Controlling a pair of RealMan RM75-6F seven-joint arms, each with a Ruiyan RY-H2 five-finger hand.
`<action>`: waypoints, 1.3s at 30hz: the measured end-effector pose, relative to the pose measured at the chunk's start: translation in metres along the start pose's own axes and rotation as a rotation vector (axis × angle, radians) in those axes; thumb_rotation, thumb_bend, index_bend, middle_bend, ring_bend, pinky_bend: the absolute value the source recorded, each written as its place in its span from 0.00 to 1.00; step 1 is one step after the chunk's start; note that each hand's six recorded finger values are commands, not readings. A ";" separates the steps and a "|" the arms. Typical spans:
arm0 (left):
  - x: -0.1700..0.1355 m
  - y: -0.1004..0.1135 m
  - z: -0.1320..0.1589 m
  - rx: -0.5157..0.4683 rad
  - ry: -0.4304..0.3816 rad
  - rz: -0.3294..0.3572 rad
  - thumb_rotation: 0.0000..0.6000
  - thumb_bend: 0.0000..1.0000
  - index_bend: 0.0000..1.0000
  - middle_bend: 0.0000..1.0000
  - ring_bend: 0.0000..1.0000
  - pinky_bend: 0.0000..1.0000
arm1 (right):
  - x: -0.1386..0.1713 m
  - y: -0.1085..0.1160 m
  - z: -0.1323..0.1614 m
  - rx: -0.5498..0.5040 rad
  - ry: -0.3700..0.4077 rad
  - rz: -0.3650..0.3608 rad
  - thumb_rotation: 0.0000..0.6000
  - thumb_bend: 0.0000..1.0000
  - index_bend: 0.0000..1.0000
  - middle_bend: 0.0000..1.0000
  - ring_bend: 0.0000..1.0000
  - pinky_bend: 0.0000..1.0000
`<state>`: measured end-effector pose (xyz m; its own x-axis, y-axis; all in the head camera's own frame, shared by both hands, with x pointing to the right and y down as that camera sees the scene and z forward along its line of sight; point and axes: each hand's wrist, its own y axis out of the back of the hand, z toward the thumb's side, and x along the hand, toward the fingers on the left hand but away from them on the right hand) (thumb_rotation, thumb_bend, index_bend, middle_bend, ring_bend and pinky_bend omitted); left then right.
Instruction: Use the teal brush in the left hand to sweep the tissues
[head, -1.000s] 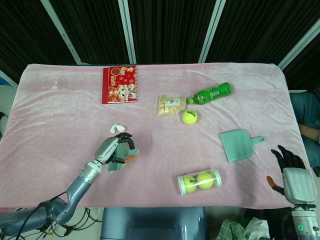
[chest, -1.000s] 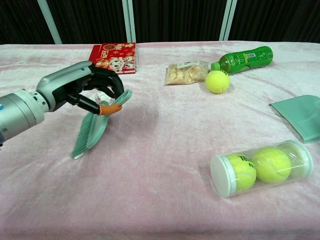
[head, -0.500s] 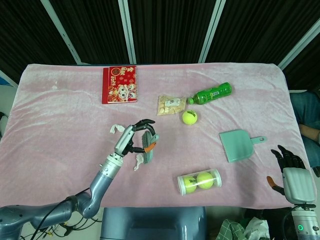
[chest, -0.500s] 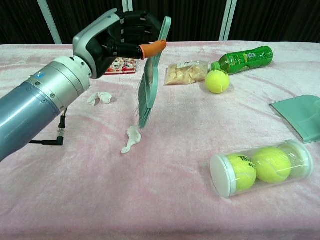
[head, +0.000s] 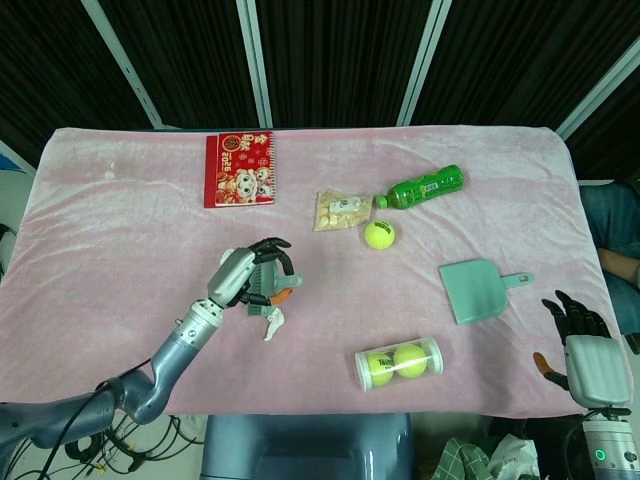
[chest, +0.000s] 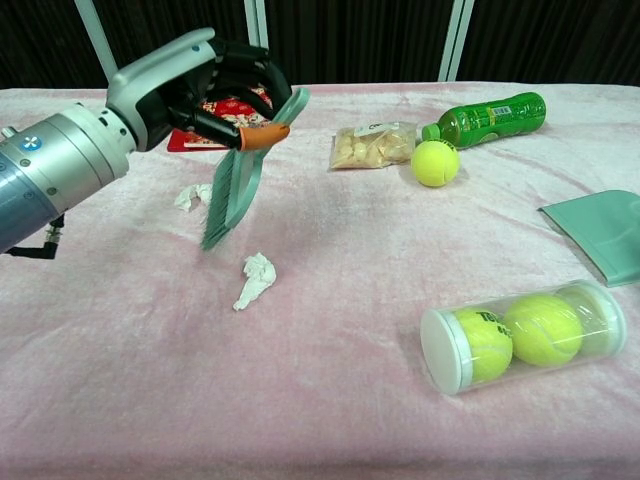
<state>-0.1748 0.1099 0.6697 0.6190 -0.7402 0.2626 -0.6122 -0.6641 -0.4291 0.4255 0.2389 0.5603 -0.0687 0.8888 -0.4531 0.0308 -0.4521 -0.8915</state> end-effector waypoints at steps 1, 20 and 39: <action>-0.002 -0.002 -0.002 0.000 0.012 -0.023 1.00 0.42 0.62 0.60 0.21 0.30 | 0.000 0.000 0.000 0.000 -0.001 0.000 1.00 0.17 0.19 0.09 0.14 0.18; -0.005 -0.053 -0.003 -0.142 0.048 -0.051 1.00 0.42 0.63 0.61 0.22 0.33 | 0.000 0.001 0.000 -0.014 0.000 0.001 1.00 0.17 0.19 0.09 0.14 0.18; 0.015 -0.036 0.023 -0.317 -0.127 0.269 1.00 0.42 0.64 0.61 0.24 0.37 | 0.000 0.000 -0.002 -0.017 -0.007 0.006 1.00 0.17 0.19 0.09 0.14 0.18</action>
<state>-0.1324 0.1251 0.6693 0.4601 -0.8857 0.0612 -0.8686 -0.4634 -0.1757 0.4274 0.2389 0.5602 -0.0756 0.8855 -0.4584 0.0483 -0.4559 -0.8887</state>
